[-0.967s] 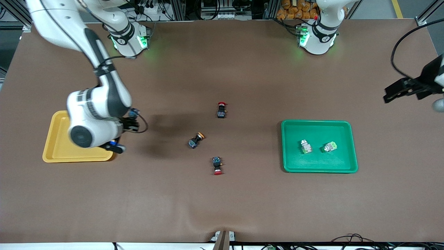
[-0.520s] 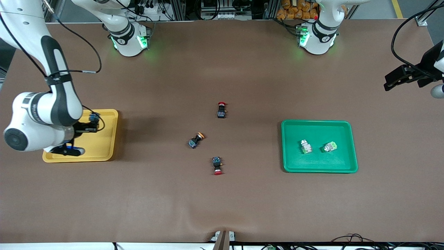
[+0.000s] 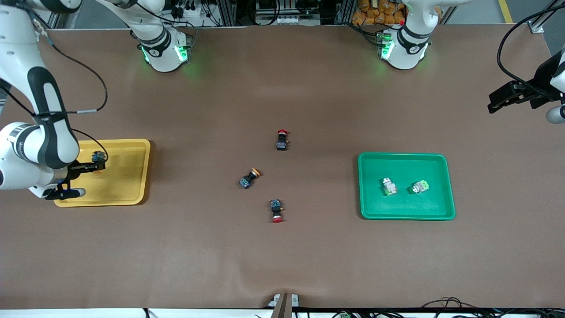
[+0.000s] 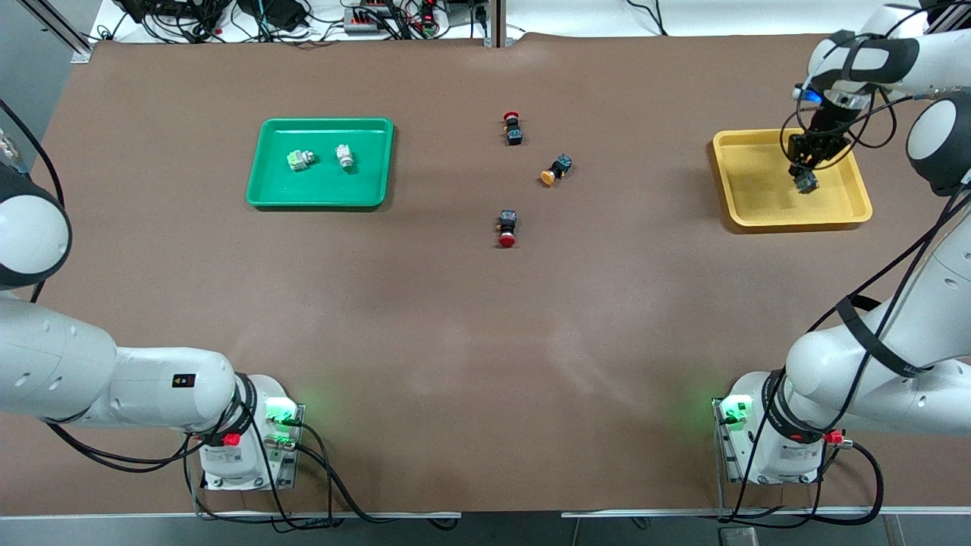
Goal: Place green and yellow buttons in trays
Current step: 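Carry the yellow button to the yellow tray while the left gripper withdraws, then lower the yellow button into the yellow tray and open the right gripper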
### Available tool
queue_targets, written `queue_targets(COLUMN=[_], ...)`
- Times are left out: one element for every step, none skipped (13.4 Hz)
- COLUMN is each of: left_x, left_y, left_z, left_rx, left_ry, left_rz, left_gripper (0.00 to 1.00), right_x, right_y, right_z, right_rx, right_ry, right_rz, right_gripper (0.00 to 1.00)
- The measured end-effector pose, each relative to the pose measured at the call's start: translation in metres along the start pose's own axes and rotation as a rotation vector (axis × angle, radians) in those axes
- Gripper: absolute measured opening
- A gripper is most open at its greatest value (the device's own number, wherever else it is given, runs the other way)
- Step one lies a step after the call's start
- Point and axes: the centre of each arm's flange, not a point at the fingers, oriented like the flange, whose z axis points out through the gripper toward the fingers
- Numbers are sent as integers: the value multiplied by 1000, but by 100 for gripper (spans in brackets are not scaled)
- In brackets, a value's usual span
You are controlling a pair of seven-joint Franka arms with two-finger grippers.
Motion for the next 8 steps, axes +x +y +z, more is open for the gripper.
queue_targets(left_x=[0, 0, 0, 0, 0, 0, 0, 0], left_y=[0, 0, 0, 0, 0, 0, 0, 0], left_z=[0, 0, 0, 0, 0, 0, 0, 0], left_rx=[0, 0, 0, 0, 0, 0, 0, 0], left_ry=[0, -1, -1, 0, 0, 0, 0, -1], left_rz=[0, 0, 0, 0, 0, 0, 0, 0], left_gripper=[100, 100, 100, 100, 100, 100, 100, 100], right_x=[0, -1, -2, -2, -3, -2, -1, 0], right_y=[11, 21, 30, 38, 41, 41, 40, 39], right_z=[9, 15, 17, 18, 18, 19, 19, 21], right_rx=[7, 13, 18, 21, 24, 26, 31, 44], right_ry=[-1, -1, 1, 4, 5, 5, 6, 10], right_rz=[-23, -45, -60, -67, -70, -71, -70, -66], right_gripper=[33, 33, 33, 33, 33, 33, 33, 41])
